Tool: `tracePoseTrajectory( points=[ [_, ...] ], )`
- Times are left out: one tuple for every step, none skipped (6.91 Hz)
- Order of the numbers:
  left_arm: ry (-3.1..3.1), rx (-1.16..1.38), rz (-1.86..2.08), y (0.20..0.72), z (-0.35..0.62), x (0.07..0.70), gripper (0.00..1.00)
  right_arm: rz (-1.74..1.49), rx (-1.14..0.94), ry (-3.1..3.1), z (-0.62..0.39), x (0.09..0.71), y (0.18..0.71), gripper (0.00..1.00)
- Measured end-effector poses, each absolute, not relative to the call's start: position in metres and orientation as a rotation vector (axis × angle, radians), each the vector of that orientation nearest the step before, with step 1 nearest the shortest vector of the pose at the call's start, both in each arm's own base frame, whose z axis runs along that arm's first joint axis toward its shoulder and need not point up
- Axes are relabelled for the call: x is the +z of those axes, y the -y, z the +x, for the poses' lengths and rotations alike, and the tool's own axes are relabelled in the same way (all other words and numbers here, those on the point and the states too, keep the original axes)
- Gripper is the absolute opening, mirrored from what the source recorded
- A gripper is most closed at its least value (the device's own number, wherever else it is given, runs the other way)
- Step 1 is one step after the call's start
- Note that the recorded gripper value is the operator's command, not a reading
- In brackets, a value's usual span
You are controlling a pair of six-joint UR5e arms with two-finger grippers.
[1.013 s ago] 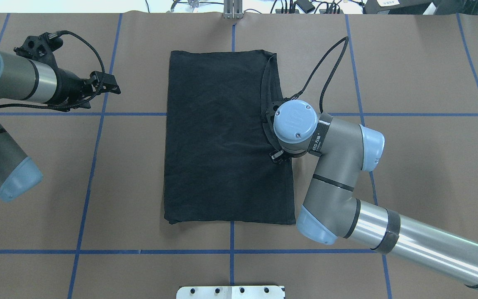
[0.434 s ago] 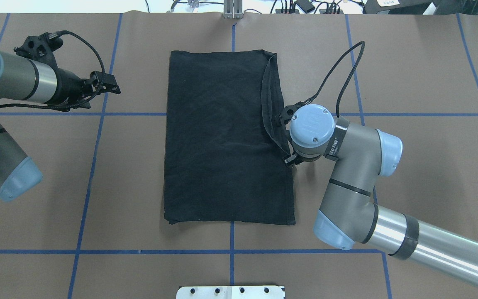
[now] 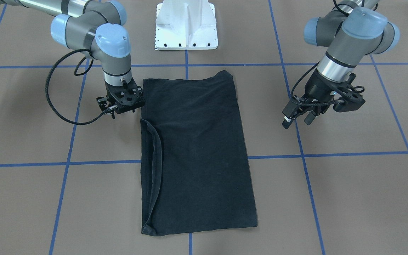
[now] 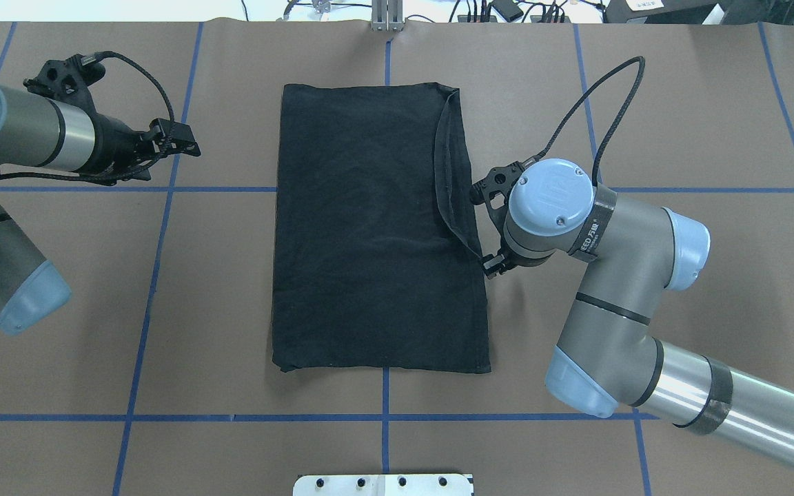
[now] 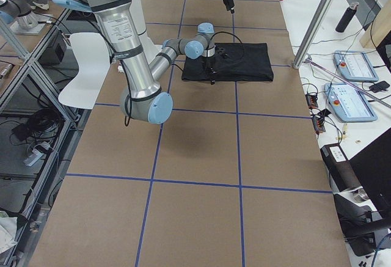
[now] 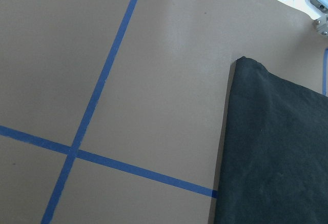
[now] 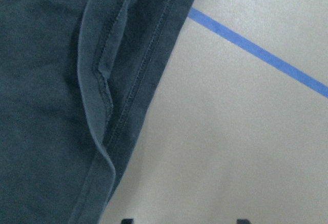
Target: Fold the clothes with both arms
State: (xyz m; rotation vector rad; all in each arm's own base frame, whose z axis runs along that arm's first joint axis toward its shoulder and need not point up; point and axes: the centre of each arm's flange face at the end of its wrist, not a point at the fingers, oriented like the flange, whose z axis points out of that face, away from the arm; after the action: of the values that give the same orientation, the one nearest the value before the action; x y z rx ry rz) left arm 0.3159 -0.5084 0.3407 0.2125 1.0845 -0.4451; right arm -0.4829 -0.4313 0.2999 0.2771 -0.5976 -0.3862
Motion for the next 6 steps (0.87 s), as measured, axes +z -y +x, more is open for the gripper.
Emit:
tracePoseTrajectory(
  points=[
    [-1.084,-0.444,0.213,0.508,0.316,0.341,1.0,0.294,-0.372,0.618,-0.484,0.282,0.439,0.76],
    [-1.084,-0.443,0.213,0.508,0.316,0.341,1.0,0.312,-0.356,0.633,-0.49,0.261,0.453,0.76],
    [-1.083,-0.442,0.213,0.508,0.315,0.342,1.0,0.322,-0.338,0.635,-0.499,0.243,0.472,0.76],
    [-1.083,-0.441,0.214,0.508,0.315,0.342,1.0,0.322,-0.32,0.626,-0.511,0.228,0.494,0.76],
    [-1.082,-0.441,0.213,0.508,0.316,0.343,1.0,0.314,-0.309,0.611,-0.526,0.222,0.513,0.76],
    [-1.081,-0.44,0.213,0.509,0.316,0.343,1.0,0.311,-0.296,0.606,-0.54,0.227,0.529,0.76]
  ],
)
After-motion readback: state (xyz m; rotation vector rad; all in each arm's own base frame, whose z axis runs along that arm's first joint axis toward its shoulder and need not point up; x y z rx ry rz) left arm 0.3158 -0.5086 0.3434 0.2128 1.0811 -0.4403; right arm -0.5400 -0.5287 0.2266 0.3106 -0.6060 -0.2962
